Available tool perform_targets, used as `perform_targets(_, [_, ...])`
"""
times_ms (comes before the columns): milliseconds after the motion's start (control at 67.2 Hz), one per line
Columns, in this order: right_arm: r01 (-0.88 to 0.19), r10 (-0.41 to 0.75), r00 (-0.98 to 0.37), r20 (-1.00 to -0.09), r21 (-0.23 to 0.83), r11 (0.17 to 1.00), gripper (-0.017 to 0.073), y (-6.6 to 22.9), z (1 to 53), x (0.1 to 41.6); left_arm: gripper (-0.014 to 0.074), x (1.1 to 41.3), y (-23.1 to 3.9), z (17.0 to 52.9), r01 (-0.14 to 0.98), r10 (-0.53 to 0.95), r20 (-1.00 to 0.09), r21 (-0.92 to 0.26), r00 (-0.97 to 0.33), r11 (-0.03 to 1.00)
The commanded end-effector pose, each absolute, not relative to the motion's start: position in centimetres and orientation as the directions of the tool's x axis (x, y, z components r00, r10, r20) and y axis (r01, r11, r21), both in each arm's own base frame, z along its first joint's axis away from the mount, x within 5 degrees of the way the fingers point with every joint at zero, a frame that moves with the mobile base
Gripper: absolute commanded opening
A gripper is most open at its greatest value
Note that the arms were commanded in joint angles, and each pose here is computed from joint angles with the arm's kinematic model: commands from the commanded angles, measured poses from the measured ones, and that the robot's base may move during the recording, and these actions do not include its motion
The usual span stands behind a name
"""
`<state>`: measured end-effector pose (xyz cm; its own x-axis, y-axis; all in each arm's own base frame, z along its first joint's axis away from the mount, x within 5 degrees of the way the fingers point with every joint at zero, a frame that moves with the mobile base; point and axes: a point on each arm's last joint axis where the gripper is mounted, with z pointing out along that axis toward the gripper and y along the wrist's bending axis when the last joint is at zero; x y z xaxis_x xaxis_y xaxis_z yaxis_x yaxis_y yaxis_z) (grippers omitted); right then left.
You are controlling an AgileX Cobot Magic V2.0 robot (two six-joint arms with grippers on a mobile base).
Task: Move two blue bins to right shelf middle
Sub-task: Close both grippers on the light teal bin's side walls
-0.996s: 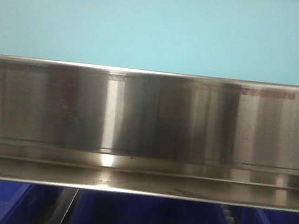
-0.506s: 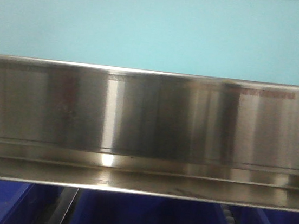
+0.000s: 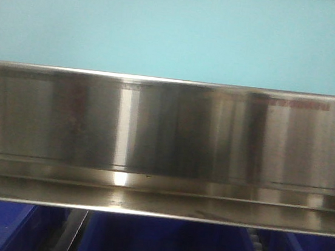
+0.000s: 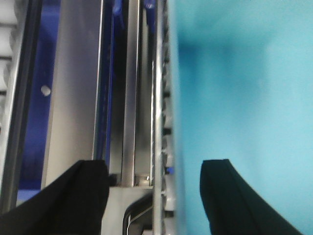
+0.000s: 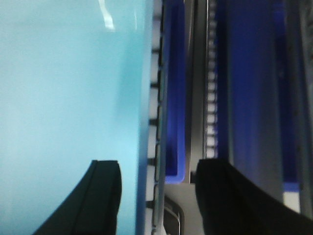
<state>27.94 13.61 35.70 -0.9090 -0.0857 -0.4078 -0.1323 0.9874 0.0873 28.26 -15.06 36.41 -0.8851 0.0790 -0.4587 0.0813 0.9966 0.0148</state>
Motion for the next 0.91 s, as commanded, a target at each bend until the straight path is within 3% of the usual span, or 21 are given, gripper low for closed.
perform_targets(0, [-0.129, -0.091, -0.923, -0.373, 0.079, 0.989, 0.0253, 13.8, 34.8, 28.0, 0.0336, 28.1, -15.2, 36.2, 0.081, 0.076, -0.451, 0.008, -0.889, 0.997])
perform_targets(892, [-0.132, -0.093, -0.922, -0.375, 0.077, 0.988, 0.0253, 14.2, 33.8, 28.9, 0.0333, 28.9, -16.1, 34.4, 0.082, 0.076, -0.394, 0.0, -0.916, 0.997])
